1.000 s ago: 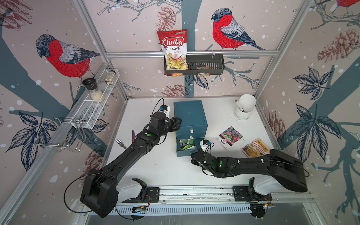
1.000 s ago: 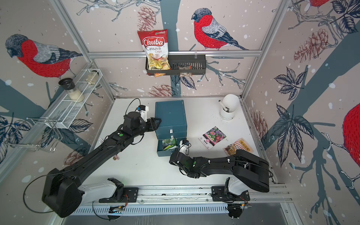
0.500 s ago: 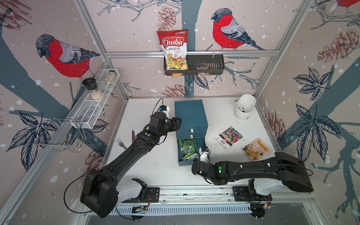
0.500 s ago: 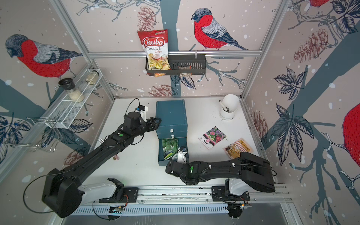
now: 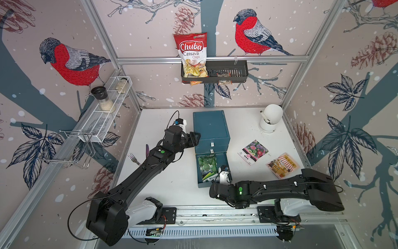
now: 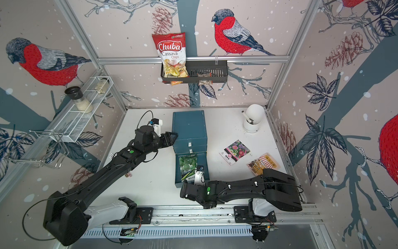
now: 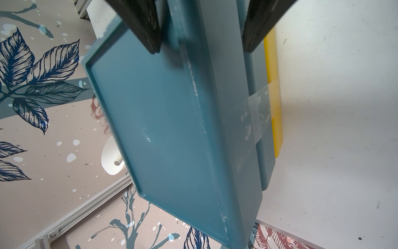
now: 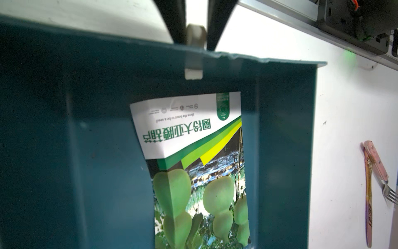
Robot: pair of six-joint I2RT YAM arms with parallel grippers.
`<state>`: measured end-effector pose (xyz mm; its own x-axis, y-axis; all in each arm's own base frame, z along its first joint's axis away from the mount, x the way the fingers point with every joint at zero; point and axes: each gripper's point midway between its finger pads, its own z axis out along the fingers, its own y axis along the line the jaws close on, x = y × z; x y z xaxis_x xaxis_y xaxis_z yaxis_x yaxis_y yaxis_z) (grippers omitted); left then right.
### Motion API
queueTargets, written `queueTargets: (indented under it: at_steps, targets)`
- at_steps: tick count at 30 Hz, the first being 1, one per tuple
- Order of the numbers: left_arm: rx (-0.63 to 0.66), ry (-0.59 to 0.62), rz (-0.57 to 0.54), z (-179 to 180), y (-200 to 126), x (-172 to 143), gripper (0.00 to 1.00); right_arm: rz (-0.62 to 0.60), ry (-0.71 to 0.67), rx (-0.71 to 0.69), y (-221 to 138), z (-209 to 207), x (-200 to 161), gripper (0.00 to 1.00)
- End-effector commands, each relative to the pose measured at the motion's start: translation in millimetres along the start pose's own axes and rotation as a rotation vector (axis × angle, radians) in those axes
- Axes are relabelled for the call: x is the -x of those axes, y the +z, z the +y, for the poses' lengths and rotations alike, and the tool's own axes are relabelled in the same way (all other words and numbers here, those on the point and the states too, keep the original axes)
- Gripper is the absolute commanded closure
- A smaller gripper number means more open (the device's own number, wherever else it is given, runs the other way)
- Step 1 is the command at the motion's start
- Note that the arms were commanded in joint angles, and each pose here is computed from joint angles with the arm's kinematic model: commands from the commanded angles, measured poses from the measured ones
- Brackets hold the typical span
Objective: Take the seed bags out of the drawer
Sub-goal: Open the drawer in the storage box, then pick up the seed packet from the drawer.
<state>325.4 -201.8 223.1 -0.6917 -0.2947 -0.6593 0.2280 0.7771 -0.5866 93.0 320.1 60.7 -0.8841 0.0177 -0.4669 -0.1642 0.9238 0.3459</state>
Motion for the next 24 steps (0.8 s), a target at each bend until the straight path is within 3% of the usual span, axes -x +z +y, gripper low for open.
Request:
queueTargets:
  at_steps: [1,7,12,18,24]
  targets:
    - [-0.003,-0.001,0.021,-1,-6,-4,0.34,-0.028,-0.026,-0.105,-8,-13,2,0.49]
    - [-0.049,0.019,-0.02,-18,-25,10,0.3,-0.175,-0.118,-0.265,-51,-18,34,0.37]
    - [-0.088,0.022,-0.043,-31,-45,15,0.29,-0.282,-0.117,-0.252,-77,-4,73,0.24]
    - [-0.072,0.001,-0.074,-20,-68,3,0.28,-0.208,-0.068,-0.097,-45,17,101,0.15]
    - [-0.047,-0.049,-0.041,4,-76,-32,0.27,-0.193,-0.057,-0.15,-14,7,108,0.15]
